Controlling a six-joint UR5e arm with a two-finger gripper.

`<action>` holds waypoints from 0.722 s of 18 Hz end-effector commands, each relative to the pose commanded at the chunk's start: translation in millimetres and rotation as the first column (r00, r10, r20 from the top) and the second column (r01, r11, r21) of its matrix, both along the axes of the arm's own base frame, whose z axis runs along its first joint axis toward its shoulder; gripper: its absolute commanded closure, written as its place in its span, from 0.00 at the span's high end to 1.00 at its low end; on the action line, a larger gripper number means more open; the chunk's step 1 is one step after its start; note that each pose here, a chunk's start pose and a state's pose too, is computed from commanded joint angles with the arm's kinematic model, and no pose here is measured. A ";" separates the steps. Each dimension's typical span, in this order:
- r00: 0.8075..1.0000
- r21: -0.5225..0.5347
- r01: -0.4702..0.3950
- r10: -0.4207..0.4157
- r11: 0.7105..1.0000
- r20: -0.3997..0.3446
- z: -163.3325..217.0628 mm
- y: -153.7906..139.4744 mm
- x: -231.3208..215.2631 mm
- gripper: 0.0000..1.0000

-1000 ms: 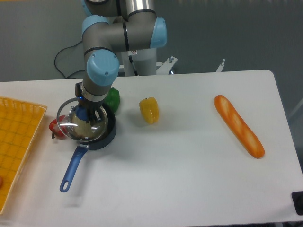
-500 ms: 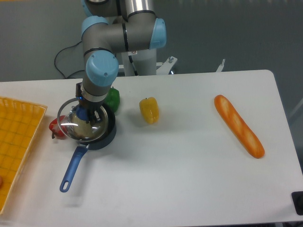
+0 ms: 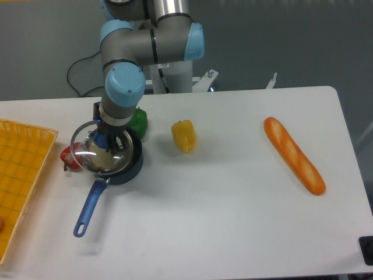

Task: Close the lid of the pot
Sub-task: 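Adjust and settle the glass lid onto the saucepan rim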

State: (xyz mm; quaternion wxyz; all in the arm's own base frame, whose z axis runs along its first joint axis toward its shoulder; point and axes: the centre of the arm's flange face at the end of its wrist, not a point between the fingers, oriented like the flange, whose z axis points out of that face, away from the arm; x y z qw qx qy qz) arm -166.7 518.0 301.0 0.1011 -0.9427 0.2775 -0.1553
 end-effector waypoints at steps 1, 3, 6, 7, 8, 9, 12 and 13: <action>1.000 -0.002 0.000 0.000 1.000 0.001 -0.7 -0.1 1.0 0.63; 1.000 -0.010 0.005 -0.005 1.000 -0.009 -1.9 -0.5 0.7 0.63; 1.000 -0.015 0.007 -0.007 1.000 -0.013 -2.9 -0.7 0.1 0.63; 1.000 -0.015 0.008 -0.009 1.000 -0.013 -3.6 -1.0 0.4 0.64; 1.000 -0.017 0.007 -0.007 1.000 -0.014 -3.6 -1.1 0.3 0.64; 1.000 -0.017 0.007 -0.007 1.000 -0.014 -3.6 -1.1 0.3 0.64; 1.000 -0.021 0.009 -0.009 1.000 -0.010 -6.3 -2.5 1.3 0.64; 1.000 -0.021 0.009 -0.009 1.000 -0.010 -6.3 -2.5 1.3 0.64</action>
